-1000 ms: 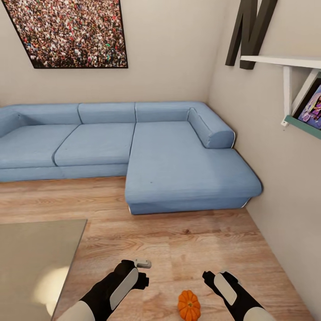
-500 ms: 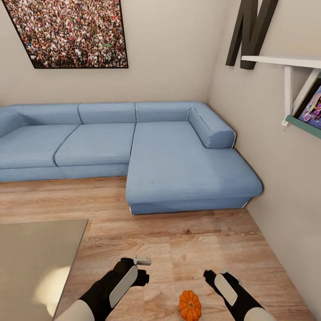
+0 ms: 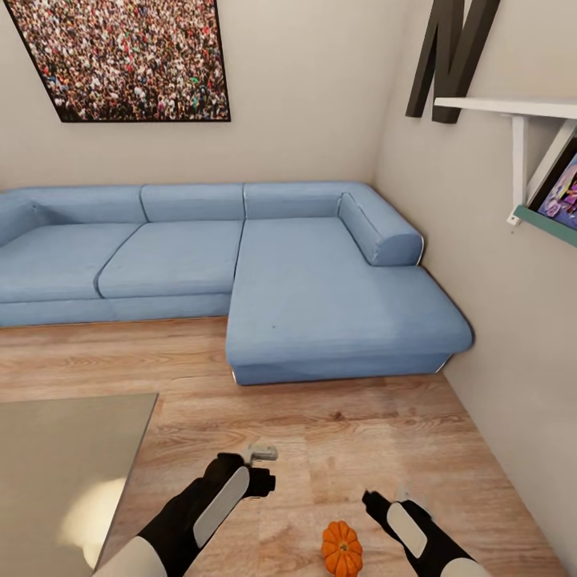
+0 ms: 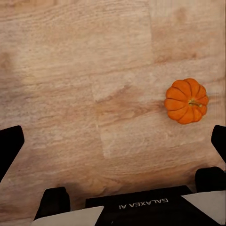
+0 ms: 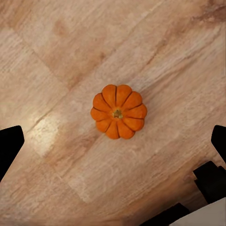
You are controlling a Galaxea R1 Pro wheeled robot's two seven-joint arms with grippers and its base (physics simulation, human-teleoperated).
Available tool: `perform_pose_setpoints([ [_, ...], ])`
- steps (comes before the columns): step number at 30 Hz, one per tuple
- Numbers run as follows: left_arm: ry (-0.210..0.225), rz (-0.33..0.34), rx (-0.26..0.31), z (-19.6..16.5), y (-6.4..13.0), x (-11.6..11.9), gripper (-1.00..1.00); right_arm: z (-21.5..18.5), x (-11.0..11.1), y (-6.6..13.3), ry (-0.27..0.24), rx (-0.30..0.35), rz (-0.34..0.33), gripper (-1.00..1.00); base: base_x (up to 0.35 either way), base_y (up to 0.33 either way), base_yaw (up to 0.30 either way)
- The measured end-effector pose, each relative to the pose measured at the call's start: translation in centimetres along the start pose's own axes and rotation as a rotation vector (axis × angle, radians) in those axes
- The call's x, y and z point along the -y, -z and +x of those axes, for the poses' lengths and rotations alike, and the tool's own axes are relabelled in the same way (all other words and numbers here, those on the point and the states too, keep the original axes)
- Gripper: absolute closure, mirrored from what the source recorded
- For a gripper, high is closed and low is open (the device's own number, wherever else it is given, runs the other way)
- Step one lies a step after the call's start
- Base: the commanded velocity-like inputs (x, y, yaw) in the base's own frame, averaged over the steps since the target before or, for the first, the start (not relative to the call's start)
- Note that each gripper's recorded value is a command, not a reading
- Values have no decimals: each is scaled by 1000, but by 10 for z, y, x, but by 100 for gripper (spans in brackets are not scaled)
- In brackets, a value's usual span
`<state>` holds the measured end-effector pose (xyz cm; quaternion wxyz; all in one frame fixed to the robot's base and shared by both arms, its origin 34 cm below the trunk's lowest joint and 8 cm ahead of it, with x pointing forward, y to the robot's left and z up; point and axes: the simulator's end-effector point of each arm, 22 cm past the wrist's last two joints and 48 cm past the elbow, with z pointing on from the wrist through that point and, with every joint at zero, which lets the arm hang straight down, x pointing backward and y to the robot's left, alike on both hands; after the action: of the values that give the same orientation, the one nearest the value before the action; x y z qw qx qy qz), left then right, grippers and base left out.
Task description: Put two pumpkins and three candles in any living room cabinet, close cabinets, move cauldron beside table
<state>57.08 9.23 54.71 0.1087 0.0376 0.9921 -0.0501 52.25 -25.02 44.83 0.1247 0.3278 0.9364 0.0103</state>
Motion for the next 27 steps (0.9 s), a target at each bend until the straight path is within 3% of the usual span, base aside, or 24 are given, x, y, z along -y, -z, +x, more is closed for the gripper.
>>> perform_pose_setpoints([
  [3, 10, 19, 37, -13, 4, 3, -100, 2, 4, -6, 12, 13, 6, -100, 0, 0, 0],
  [8, 21, 33, 126, -41, 17, -12, -100, -5, 8, -15, 17, 60, 10, -100, 0, 0, 0],
  [14, 32, 78, 178, -46, 27, -11, -100, -1, 6, -27, 21, 64, -19, -100, 0, 0, 0],
  [20, 35, 98, 189, -40, 22, -8, -100, 14, 1, -39, 28, 42, -73, -100, 0, 0, 0],
  [27, 34, 103, 192, -35, 11, -8, -100, 19, 1, -52, 29, 39, -86, -100, 0, 0, 0],
])
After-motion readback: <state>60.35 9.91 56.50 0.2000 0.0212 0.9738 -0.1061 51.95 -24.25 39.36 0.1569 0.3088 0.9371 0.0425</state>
